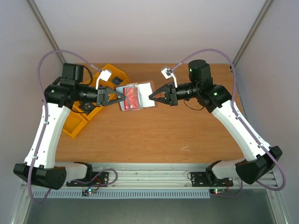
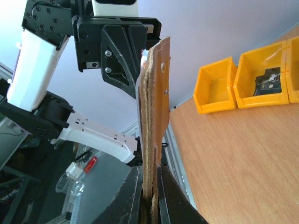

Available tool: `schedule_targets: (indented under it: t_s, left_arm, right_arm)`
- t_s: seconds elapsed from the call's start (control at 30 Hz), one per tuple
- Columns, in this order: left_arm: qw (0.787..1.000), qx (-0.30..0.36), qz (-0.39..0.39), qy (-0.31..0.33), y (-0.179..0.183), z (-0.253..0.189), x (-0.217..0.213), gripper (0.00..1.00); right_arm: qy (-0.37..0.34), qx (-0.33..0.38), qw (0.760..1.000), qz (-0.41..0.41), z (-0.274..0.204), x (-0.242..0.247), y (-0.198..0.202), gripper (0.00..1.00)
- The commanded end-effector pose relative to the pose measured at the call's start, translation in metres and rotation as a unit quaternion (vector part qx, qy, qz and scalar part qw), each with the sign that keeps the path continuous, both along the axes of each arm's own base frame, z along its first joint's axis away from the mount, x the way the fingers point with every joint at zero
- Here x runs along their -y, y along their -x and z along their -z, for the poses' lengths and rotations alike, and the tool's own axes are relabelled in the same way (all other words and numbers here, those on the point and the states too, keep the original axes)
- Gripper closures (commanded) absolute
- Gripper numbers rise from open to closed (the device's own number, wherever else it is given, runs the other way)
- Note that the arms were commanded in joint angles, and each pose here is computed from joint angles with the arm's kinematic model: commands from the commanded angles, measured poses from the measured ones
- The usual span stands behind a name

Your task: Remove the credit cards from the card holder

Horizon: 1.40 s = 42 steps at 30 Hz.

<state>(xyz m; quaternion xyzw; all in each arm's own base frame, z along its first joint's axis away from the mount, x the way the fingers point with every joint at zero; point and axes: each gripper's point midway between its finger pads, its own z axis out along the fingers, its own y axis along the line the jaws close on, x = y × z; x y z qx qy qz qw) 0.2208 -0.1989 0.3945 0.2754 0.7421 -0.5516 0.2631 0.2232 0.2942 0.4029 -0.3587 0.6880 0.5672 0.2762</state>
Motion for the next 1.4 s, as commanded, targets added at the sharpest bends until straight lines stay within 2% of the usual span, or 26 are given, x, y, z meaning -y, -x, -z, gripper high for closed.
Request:
schedule_targets:
  t_s: [0.0,0.37,0.53,0.6,0.73,0.83,0.97,1.07,1.13,1.27,1.3,1.37]
  left_arm:
    - [1.000,0.018,-0.014,-0.007,-0.001,-0.003,-0.007,1.00]
    - [1.000,0.023,-0.009,-0.004,0.001,-0.006,-0.006,1.00]
    - [0.995,0.039,-0.075,-0.061,-0.020,0.005,-0.023,1.00]
    - [0.988,0.033,-0.123,-0.088,-0.037,0.015,-0.037,1.00]
    - [0.980,0.006,-0.177,-0.086,-0.057,0.018,-0.056,1.00]
    - [0.981,0.002,-0.177,-0.077,-0.057,0.017,-0.055,1.00]
    - [0.984,-0.014,-0.169,-0.061,-0.053,0.022,-0.051,1.00]
    - [0.984,-0.022,-0.167,-0.057,-0.052,0.025,-0.050,1.00]
    - [0.984,-0.023,-0.165,-0.056,-0.052,0.026,-0.050,1.00]
    - [0.986,-0.023,-0.157,-0.048,-0.050,0.024,-0.048,1.00]
    - [0.986,-0.023,-0.156,-0.047,-0.050,0.024,-0.048,1.00]
    - [0.987,-0.023,-0.154,-0.046,-0.049,0.024,-0.047,1.00]
  right_arm:
    - [-0.015,0.019,1.000,-0.003,-0.012,0.013,0.009,0.99]
    - [-0.019,0.003,1.000,-0.014,-0.013,0.010,0.005,0.99]
    - [0.019,-0.028,0.999,0.038,0.006,0.023,-0.018,0.99]
    - [0.046,-0.061,0.994,0.078,0.027,0.033,-0.035,0.99]
    - [0.106,-0.143,0.977,0.122,0.084,0.040,-0.053,0.99]
    - [0.103,-0.216,0.966,0.096,0.122,0.024,-0.052,0.99]
    - [0.162,-0.267,0.946,0.082,0.190,0.006,-0.041,0.99]
    - [0.154,-0.335,0.927,0.059,0.232,-0.004,-0.036,0.99]
    - [0.161,-0.352,0.920,0.066,0.253,-0.004,-0.038,0.99]
    - [0.246,-0.393,0.881,0.094,0.304,0.011,-0.035,0.99]
    - [0.259,-0.402,0.873,0.103,0.311,0.015,-0.036,0.94]
    - [0.295,-0.419,0.846,0.147,0.325,0.033,-0.040,0.70]
